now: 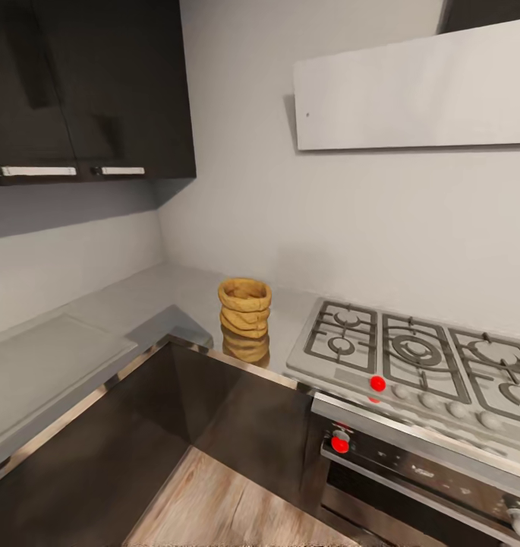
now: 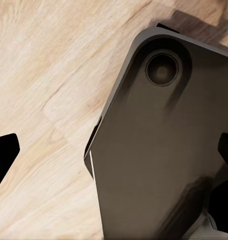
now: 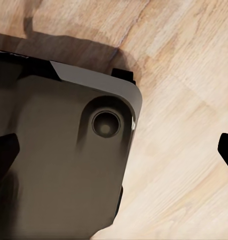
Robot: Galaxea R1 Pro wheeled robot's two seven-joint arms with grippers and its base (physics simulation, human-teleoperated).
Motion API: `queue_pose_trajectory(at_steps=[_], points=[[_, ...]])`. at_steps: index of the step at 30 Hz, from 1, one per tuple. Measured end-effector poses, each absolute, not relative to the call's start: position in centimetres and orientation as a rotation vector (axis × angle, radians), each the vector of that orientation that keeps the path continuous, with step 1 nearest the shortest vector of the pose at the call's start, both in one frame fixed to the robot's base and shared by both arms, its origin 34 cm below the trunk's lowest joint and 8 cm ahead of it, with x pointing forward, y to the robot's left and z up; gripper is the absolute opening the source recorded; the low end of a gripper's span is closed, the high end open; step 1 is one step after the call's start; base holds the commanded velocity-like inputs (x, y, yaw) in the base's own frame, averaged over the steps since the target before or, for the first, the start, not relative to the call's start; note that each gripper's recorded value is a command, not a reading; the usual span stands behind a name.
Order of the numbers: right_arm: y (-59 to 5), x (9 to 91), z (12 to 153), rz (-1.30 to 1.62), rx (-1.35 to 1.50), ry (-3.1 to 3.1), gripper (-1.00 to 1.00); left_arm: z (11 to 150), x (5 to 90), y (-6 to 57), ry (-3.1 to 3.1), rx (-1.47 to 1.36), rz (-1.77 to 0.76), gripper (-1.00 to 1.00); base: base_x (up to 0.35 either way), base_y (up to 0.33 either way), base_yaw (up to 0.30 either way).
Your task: In the kitchen, take the popcorn bag from the countertop, put it into the microwave, and heat it until the popcorn is cooked so the cooked popcorn ends up inside the bag.
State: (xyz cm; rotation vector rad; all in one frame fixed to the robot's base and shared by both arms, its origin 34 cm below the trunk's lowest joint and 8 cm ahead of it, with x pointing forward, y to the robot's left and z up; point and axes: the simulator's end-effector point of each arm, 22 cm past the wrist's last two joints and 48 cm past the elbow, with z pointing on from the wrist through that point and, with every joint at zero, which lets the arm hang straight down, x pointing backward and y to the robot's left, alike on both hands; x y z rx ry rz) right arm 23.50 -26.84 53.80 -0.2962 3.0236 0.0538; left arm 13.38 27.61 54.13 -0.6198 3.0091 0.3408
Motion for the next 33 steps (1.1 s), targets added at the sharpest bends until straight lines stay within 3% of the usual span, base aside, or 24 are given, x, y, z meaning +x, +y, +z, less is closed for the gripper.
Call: queue_pose_trajectory(at_steps=[33], points=[[-26.7, 21.4, 54.0, 0.065, -0.297, 3.076, 1.0, 54.8, 11.3, 27.7, 3.059, -0.618, 0.36, 1.0, 0.0, 0.0, 0.0]])
